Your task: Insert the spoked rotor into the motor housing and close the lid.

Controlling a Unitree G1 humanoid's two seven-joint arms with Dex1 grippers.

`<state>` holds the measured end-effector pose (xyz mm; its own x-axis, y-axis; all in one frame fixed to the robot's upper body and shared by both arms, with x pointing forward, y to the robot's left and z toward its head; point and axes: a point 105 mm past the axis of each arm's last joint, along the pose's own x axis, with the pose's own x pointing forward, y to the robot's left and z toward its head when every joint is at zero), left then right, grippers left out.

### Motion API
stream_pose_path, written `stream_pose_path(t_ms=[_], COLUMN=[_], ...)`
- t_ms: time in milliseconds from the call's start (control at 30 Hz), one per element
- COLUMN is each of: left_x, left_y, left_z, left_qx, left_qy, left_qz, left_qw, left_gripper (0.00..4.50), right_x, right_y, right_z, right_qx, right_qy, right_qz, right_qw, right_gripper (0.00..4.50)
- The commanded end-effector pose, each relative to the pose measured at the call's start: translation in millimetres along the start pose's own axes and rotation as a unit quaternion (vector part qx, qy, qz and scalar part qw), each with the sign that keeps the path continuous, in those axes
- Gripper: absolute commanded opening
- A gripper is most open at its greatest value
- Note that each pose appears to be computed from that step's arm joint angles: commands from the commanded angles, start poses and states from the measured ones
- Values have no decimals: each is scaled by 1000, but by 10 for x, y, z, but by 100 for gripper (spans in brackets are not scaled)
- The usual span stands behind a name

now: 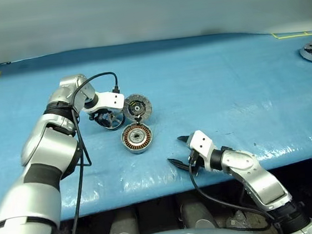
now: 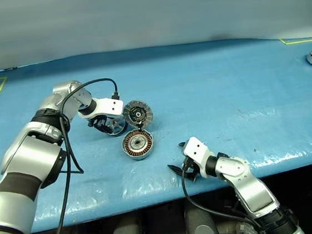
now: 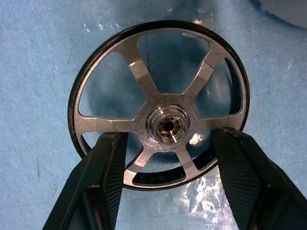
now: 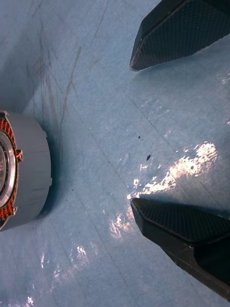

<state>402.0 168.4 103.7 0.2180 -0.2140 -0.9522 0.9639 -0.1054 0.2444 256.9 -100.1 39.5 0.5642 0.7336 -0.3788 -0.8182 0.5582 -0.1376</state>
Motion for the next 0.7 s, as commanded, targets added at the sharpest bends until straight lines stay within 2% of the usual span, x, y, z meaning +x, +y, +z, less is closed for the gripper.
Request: stream_pose_path(t_ms=[33, 100, 200, 233, 467, 600, 700], left_x=[-1, 12, 28, 36, 59, 13, 41], left_y=[-7, 12, 6, 2, 5, 78, -72], left_z=[-64, -84, -109, -115, -98, 13, -109], left_qx=[2, -1, 2, 5, 12, -10, -12], left_qy=[14, 19, 27, 28, 6, -79, -110], left_qz=[3, 15, 17, 18, 33, 85, 77], left_qw=[1000, 1000, 999, 999, 999, 993, 991], left_gripper=[291, 253, 166, 154, 151, 151, 151], right_x=[-33, -31, -29, -29, -14, -12, -42], right_y=[-15, -16, -18, -19, -23, -34, -84], right_z=[135, 136, 141, 143, 160, 157, 139], right_qx=[-12, -12, -13, -13, -14, -11, -4], right_qy=[-23, -23, -23, -24, -26, -30, -32], right_qz=[-6, -6, -7, -7, -8, -15, -33], right_qw=[1000, 1000, 1000, 1000, 1000, 999, 999], right_gripper=[450, 450, 450, 450, 450, 450, 450])
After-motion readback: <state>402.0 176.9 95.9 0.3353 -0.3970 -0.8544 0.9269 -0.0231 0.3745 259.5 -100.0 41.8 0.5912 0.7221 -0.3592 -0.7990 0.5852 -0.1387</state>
